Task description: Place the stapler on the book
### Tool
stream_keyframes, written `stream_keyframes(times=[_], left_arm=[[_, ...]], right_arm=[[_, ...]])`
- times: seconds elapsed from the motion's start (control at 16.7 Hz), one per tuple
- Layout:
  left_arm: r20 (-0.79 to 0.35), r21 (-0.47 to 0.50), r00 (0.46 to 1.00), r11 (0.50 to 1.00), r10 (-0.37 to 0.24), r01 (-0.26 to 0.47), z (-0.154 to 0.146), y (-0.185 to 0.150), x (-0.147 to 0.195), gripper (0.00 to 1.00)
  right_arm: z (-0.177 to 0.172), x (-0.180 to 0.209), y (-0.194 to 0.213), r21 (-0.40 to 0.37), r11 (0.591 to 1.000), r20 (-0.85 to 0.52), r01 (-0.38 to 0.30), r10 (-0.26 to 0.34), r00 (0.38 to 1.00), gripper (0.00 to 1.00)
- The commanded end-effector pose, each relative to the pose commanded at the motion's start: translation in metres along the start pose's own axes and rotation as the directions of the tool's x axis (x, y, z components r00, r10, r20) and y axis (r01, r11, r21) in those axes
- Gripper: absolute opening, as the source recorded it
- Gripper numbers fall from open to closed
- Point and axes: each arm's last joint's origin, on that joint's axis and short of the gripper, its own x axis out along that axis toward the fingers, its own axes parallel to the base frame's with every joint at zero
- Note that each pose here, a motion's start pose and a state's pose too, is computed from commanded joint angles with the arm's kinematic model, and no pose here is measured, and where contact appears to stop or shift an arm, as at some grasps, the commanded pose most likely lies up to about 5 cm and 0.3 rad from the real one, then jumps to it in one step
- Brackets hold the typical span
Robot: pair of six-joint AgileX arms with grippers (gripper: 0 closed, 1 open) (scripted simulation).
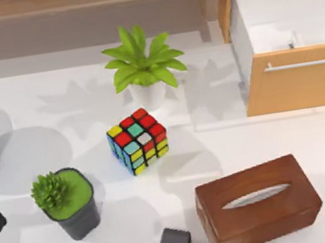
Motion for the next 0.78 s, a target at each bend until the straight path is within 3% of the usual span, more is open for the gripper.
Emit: stream_keyframes(times=[0.36, 0.78], left_arm=[[0.0, 0.0, 1.0, 1.0, 0.0, 0.0, 0.0, 0.0, 0.0, 1.0], [0.0, 0.0, 1.0, 1.0, 0.0, 0.0, 0.0, 0.0, 0.0, 1.0]], right_arm=[[0.014, 0.002, 0.001, 0.012, 1.0, -0.08, -0.021, 0.022, 0.997, 1.0], [0.089, 0.039, 0.008, 0.07, 0.996, -0.407, -0.052, 0.076, 0.91, 1.0]])
